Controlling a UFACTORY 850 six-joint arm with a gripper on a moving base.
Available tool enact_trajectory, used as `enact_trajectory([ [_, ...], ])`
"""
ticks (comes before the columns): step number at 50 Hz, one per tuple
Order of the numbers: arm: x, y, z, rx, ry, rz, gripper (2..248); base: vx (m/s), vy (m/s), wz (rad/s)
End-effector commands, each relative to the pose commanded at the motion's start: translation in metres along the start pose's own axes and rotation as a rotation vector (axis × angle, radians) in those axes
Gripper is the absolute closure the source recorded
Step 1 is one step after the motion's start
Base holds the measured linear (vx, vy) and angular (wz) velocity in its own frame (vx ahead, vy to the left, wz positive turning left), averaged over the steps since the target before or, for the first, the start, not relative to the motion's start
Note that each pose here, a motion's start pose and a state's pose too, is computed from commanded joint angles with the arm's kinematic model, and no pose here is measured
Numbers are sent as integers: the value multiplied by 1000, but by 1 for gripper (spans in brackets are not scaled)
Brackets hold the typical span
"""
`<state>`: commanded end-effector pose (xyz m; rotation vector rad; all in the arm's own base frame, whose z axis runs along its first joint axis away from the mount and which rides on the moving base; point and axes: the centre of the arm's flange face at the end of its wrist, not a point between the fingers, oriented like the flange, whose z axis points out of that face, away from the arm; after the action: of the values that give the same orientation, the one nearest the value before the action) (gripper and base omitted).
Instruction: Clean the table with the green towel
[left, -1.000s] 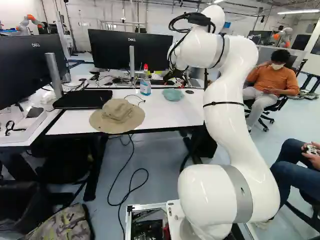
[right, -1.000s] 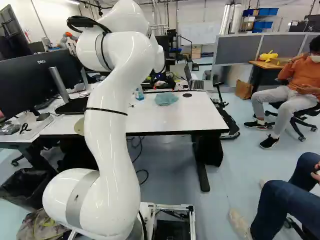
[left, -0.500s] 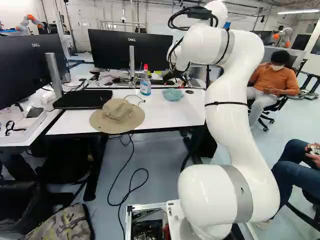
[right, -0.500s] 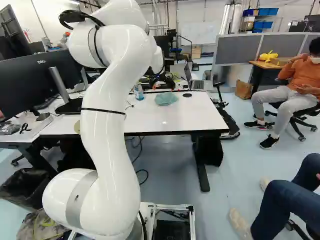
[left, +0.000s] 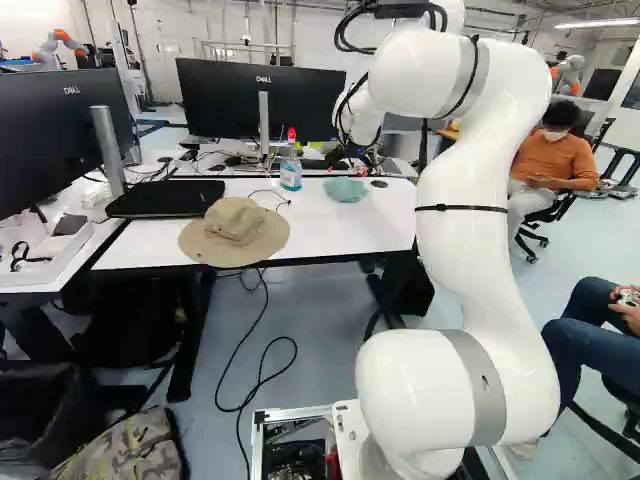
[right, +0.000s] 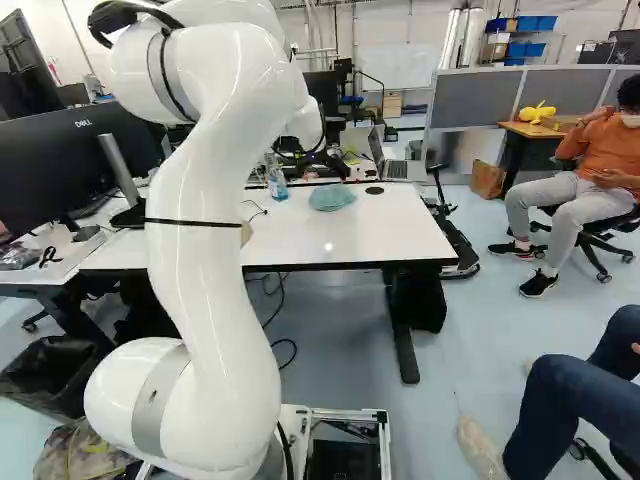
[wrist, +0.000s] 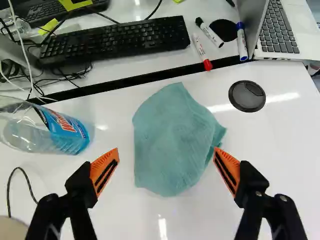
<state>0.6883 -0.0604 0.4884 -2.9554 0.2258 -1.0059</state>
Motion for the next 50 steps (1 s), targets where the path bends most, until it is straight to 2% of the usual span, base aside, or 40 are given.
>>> enact_trajectory([
  [26,-57,-6,-30,2,109,-25,3,0,0,0],
  [39,-96,-8,-49,6,175,-40,3,0,0,0],
  [50,-137,-9,-67,11,236,-55,3,0,0,0],
])
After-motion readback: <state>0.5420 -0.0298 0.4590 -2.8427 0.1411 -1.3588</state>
